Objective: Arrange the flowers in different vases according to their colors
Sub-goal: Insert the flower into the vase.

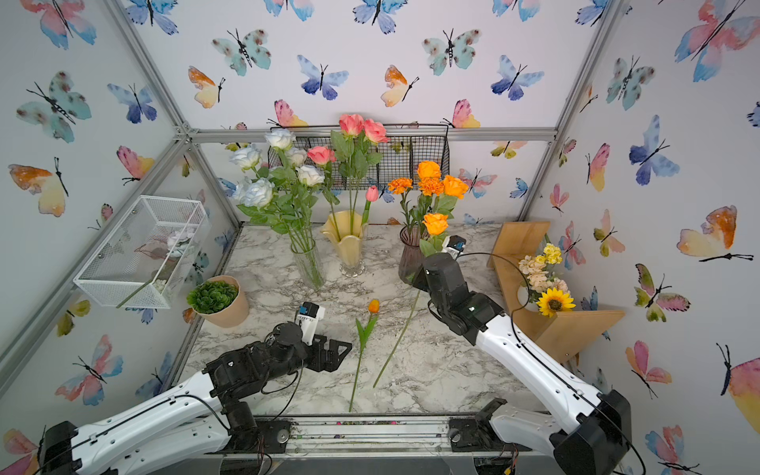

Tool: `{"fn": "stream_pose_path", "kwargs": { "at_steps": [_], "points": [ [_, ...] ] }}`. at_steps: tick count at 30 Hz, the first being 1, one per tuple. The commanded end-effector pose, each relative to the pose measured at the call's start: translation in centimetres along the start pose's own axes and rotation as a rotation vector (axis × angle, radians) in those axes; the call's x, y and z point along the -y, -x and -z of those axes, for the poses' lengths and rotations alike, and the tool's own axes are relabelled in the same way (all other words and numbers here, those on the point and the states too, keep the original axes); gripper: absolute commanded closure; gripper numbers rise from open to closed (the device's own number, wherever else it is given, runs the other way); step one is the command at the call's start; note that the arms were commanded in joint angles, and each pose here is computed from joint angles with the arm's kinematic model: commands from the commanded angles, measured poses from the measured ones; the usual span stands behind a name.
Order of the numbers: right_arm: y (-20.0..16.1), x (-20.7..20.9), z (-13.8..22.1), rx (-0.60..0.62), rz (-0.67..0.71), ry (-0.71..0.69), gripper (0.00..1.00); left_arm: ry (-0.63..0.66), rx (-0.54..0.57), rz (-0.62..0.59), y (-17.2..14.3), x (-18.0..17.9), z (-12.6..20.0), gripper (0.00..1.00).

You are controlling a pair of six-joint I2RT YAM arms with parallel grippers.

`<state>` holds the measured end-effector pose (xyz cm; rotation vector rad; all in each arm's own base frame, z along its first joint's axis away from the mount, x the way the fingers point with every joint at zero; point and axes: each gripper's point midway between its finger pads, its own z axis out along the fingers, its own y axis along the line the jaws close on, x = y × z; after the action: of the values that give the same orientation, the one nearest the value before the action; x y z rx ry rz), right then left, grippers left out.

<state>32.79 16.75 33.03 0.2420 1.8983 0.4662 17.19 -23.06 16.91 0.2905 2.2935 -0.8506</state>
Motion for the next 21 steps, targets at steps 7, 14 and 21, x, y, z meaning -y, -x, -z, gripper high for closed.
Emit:
{"fn": "stream_pose_path", "kwargs": {
  "at_steps": [7, 14, 21],
  "points": [
    [10.2, -3.9, 6.8, 0.335, 0.249, 0.172, 0.98, -0.003, 0.005, 0.089, 1.1, 0.9, 1.8, 0.01],
    [15.7, -6.5, 9.3, 0.515, 0.335, 0.2, 0.97, -0.021, 0.037, 0.103, 2.7, 2.2, 4.0, 0.01],
    [20.6, -10.2, 8.7, 0.67, 0.392, 0.198, 0.97, 0.012, 0.062, 0.113, 2.3, 1.0, 4.6, 0.01]
  ]
}}
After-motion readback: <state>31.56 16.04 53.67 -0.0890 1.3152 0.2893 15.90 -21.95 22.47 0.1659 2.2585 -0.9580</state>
